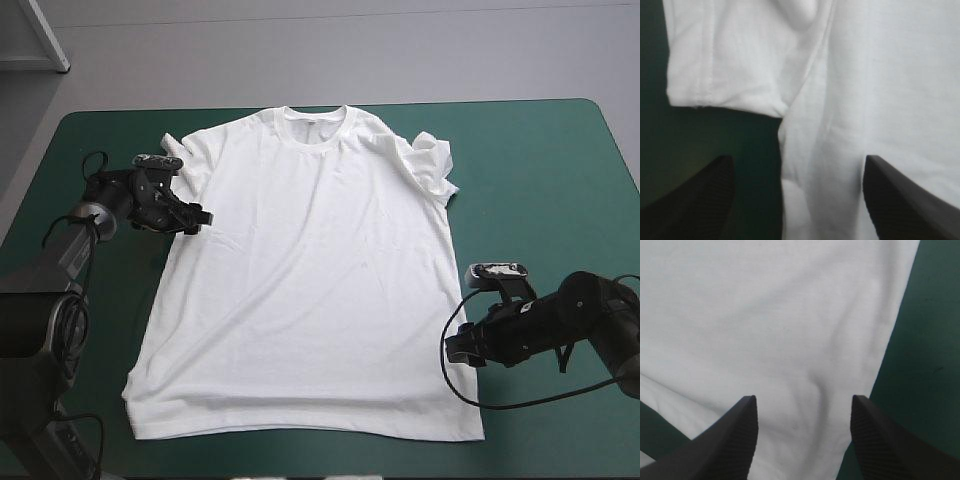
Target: Fold the cloth
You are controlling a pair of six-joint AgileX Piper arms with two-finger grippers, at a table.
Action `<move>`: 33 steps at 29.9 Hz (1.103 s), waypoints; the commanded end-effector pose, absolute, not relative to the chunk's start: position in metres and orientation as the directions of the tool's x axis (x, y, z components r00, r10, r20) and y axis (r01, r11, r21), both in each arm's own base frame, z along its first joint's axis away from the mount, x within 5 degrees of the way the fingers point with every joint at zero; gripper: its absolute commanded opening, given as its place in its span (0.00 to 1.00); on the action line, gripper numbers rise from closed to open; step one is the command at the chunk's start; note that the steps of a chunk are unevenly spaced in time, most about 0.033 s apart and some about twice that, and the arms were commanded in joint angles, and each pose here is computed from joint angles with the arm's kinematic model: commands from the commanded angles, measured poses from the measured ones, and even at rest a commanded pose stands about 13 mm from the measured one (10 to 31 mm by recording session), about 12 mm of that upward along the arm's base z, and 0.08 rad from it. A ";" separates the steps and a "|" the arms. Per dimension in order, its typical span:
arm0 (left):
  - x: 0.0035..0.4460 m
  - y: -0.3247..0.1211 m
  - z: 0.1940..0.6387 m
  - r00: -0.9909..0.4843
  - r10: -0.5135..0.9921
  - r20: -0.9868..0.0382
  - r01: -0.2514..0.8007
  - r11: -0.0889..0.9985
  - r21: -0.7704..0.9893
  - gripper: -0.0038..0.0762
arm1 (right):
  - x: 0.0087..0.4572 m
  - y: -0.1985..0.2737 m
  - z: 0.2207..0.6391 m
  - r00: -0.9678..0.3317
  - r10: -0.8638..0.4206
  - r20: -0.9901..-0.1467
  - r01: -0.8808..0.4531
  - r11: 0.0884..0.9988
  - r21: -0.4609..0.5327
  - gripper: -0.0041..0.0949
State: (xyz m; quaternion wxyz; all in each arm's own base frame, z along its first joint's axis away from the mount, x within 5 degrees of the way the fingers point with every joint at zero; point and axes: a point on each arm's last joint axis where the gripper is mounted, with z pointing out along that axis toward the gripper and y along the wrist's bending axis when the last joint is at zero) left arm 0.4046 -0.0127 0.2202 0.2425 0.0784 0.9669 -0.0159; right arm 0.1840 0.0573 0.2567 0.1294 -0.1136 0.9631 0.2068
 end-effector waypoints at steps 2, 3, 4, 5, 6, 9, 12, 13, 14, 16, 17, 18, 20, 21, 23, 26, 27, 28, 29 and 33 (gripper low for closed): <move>0.411 -0.017 0.237 -0.839 0.087 -0.537 0.130 0.991 -0.043 0.68 | 0.189 0.057 0.268 -0.914 -0.126 -0.385 -0.275 0.890 0.363 0.58; 0.412 -0.017 0.234 -0.843 0.082 -0.531 0.128 0.991 -0.050 0.67 | 0.190 0.057 0.269 -0.909 -0.120 -0.398 -0.274 0.892 0.358 0.58; 0.412 -0.018 0.233 -0.845 0.073 -0.530 0.124 0.990 -0.061 0.66 | 0.193 0.057 0.271 -0.900 -0.110 -0.421 -0.274 0.895 0.351 0.58; 0.413 -0.019 0.230 -0.850 0.062 -0.524 0.118 0.990 -0.075 0.64 | 0.196 0.056 0.274 -0.888 -0.100 -0.448 -0.274 0.899 0.343 0.58; 0.413 -0.019 0.229 -0.851 0.055 -0.522 0.115 0.990 -0.083 0.62 | 0.199 0.056 0.277 -0.877 -0.093 -0.471 -0.275 0.902 0.334 0.58; 0.414 -0.022 0.225 -0.859 0.030 -0.511 0.104 0.988 -0.116 0.55 | 0.213 0.054 0.291 -0.832 -0.067 -0.551 -0.269 0.917 0.295 0.58; 0.414 -0.023 0.219 -0.872 0.028 -0.489 0.102 0.987 -0.125 0.45 | 0.233 0.052 0.308 -0.795 -0.059 -0.603 -0.262 0.931 0.254 0.58; 0.414 -0.023 0.217 -0.875 0.030 -0.483 0.102 0.987 -0.123 0.42 | 0.240 0.053 0.315 -0.784 -0.064 -0.617 -0.267 0.933 0.243 0.58; 0.414 -0.022 0.216 -0.877 0.033 -0.480 0.103 0.987 -0.121 0.38 | 0.249 0.053 0.319 -0.778 -0.069 -0.625 -0.270 0.934 0.234 0.58; 0.415 -0.022 0.212 -0.881 0.037 -0.472 0.105 0.987 -0.119 0.29 | 0.267 0.055 0.322 -0.777 -0.070 -0.626 -0.271 0.934 0.232 0.58; 0.416 -0.022 0.211 -0.881 0.038 -0.472 0.105 0.988 -0.117 0.25 | 0.277 0.056 0.323 -0.778 -0.070 -0.625 -0.271 0.934 0.232 0.58; 0.416 -0.022 0.209 -0.884 0.038 -0.467 0.105 0.988 -0.117 0.21 | 0.287 0.057 0.323 -0.779 -0.070 -0.623 -0.270 0.934 0.232 0.58; 0.417 -0.022 0.205 -0.888 0.040 -0.459 0.105 0.988 -0.117 0.15 | 0.304 0.059 0.322 -0.782 -0.070 -0.620 -0.269 0.935 0.233 0.58; 0.418 -0.022 0.202 -0.889 0.039 -0.456 0.103 0.988 -0.117 0.11 | 0.314 0.060 0.320 -0.783 -0.069 -0.618 -0.267 0.935 0.233 0.58; 0.419 -0.022 0.196 -0.893 0.055 -0.446 0.116 0.987 -0.111 0.07 | 0.331 0.061 0.318 -0.778 -0.062 -0.625 -0.261 0.937 0.232 0.58; 0.419 -0.022 0.188 -0.905 0.065 -0.421 0.123 0.986 -0.113 0.07 | 0.356 0.063 0.305 -0.791 -0.055 -0.609 -0.248 0.939 0.237 0.58; 0.419 -0.023 0.186 -0.909 0.066 -0.411 0.123 0.986 -0.114 0.07 | 0.363 0.064 0.299 -0.798 -0.055 -0.600 -0.244 0.940 0.239 0.58; 0.419 -0.023 0.185 -0.912 0.066 -0.405 0.123 0.986 -0.115 0.07 | 0.369 0.065 0.295 -0.804 -0.056 -0.592 -0.242 0.940 0.240 0.58; 0.419 -0.023 0.184 -0.914 0.067 -0.401 0.123 0.986 -0.116 0.07 | 0.375 0.065 0.289 -0.811 -0.056 -0.582 -0.239 0.940 0.242 0.58; 0.419 -0.023 0.184 -0.914 0.066 -0.401 0.123 0.986 -0.117 0.07 | 0.395 0.068 0.269 -0.832 -0.055 -0.552 -0.228 0.941 0.249 0.58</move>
